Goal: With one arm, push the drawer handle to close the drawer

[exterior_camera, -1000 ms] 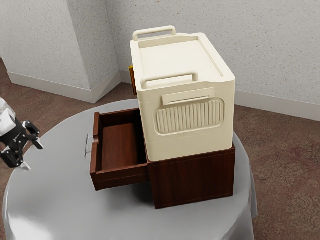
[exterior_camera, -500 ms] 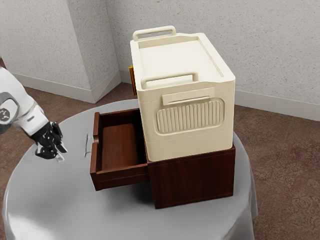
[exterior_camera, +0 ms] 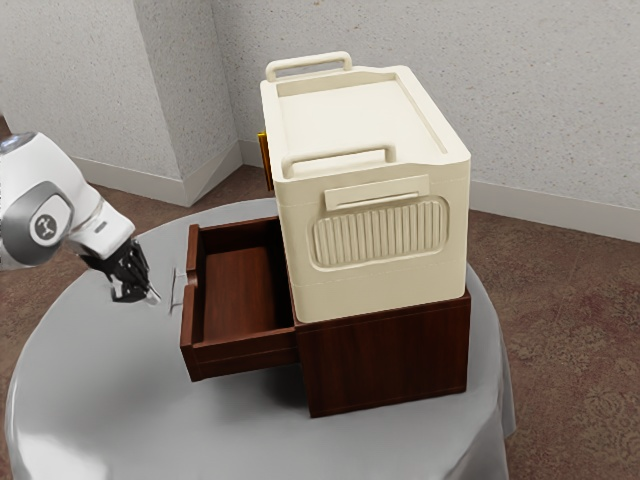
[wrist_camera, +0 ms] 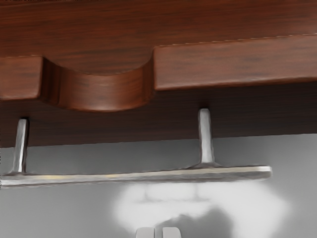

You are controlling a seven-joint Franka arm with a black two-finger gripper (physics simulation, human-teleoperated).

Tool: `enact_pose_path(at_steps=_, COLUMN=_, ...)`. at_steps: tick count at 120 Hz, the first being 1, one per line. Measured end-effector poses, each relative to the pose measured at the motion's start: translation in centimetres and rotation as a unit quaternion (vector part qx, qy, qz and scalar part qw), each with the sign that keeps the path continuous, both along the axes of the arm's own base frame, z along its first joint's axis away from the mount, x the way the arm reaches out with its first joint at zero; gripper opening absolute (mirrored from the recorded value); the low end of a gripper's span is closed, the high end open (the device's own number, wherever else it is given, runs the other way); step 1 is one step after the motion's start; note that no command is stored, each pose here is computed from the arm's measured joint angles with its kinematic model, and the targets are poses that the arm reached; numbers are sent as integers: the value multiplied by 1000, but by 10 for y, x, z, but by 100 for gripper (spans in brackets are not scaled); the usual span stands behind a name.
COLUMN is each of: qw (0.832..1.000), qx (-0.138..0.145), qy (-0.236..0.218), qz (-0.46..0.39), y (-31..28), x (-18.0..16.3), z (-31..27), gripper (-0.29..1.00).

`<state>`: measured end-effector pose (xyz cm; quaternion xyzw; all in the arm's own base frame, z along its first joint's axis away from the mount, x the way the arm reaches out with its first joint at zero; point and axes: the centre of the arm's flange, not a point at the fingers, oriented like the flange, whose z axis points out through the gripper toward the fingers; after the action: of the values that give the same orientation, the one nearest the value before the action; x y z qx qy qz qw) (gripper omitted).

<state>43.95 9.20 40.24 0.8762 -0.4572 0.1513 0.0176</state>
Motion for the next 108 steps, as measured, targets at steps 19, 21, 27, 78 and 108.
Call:
enact_pose_path(at_steps=19, qw=1000, qx=-2, qy=2, qz=7, y=-11, x=7, z=-4, gripper=-8)
enact_pose_path(at_steps=21, qw=1000, qx=-2, qy=2, qz=6, y=-13, x=8, z=-5, gripper=-8)
enact_pose_path(at_steps=27, qw=1000, qx=-1, qy=1, qz=7, y=-16, x=11, z=-5, gripper=-8)
enact_pose_path(at_steps=78, qw=1000, qx=9, qy=1, qz=17, y=-35, x=40, z=-8, gripper=-8)
enact_pose_path(at_steps=108, qw=1000, qx=16, qy=1, qz=10, y=-61, x=68, z=-12, gripper=-8)
